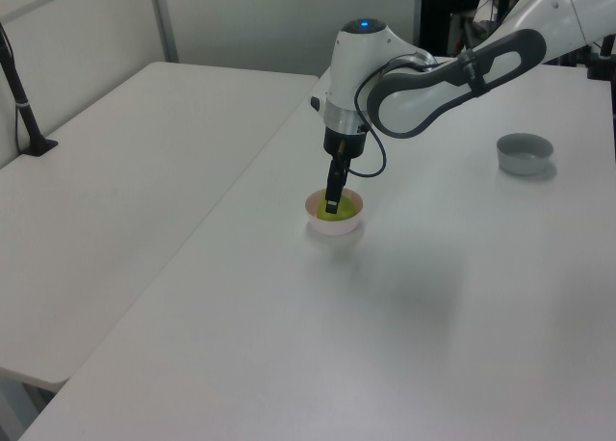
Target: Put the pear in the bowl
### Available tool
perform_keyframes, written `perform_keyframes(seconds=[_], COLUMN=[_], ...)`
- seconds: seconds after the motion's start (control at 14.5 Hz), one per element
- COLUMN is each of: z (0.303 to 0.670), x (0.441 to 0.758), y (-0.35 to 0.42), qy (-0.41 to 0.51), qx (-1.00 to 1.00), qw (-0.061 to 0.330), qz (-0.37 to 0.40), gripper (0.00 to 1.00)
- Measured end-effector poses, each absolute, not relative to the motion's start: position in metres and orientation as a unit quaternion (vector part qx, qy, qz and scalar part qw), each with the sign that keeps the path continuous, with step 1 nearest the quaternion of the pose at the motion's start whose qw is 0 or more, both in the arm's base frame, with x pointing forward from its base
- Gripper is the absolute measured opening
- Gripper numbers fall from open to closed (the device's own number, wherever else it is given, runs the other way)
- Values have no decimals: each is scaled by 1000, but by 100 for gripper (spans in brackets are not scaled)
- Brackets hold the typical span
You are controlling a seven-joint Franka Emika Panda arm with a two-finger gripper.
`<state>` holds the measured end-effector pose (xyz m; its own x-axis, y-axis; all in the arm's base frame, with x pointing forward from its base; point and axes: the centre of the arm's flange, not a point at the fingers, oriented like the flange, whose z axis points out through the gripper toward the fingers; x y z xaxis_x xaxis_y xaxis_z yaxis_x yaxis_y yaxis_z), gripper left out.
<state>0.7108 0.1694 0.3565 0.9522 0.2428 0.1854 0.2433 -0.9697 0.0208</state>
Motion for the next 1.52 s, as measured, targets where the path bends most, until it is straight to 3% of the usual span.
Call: perform_keyframes(seconds=[0.28, 0.69, 1.52], z=[363, 412, 544], x=[713, 711, 635], y=[163, 136, 32], qy=[-118, -100, -34], qx=[-988, -989, -999], qw=[1, 3, 15], qz=[-99, -106, 14], gripper=[100, 100, 100])
